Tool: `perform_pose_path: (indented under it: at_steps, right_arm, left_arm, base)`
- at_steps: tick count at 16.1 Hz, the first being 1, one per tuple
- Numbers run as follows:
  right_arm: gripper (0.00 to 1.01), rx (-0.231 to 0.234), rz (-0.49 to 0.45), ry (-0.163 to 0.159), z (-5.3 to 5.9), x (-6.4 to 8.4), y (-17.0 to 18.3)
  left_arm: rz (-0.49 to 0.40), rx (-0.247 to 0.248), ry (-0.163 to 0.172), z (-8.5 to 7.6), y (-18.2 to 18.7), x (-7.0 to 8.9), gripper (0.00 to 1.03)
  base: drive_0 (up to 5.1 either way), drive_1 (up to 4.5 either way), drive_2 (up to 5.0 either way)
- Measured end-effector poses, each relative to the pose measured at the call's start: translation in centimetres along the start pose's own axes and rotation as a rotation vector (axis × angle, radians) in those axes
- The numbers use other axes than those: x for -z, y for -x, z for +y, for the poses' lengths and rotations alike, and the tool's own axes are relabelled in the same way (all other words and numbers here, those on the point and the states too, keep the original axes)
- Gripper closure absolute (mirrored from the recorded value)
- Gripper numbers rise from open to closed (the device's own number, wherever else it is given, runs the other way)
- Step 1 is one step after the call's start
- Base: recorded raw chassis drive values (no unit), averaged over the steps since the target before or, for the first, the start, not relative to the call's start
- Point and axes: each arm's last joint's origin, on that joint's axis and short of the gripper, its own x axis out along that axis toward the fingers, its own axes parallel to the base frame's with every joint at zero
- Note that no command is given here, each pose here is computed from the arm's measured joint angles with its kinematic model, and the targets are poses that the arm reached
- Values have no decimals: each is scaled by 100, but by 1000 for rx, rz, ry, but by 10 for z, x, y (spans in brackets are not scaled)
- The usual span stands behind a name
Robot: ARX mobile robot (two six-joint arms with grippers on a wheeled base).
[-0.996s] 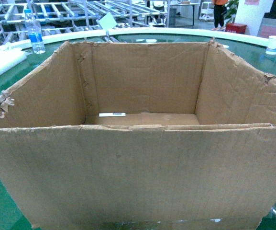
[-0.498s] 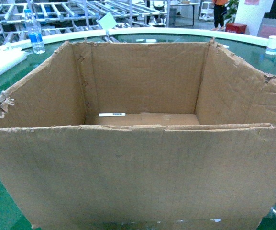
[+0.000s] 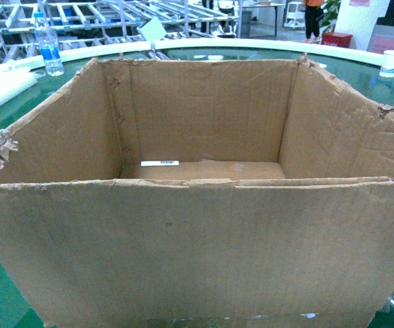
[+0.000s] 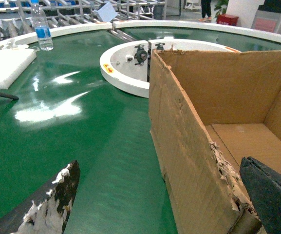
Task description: Sort boxes to right shelf from conveyor
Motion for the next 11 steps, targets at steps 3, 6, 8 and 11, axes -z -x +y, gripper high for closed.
perform_pose_path:
  at_steps: [3,6,8,11]
  right_arm:
    - [3,3,-4,0,0,0,0]
    - [3,-51,67,36,20,-9,-15]
    - [3,-112,99,69,37,-29,-33]
    - [3,-146,211,124,49,-59,-69]
  left_arm:
    - [-22,1,8,0,1,-2,5]
    - [-18,-12,11,-4,-8,-5,5]
    - [29,10,33,-14,-27,-17,5]
    - [117,23,133,-19,-46,-43,5]
  base:
    - [0,0,0]
    - [0,0,0]
    - [0,0,0]
    - [0,0,0]
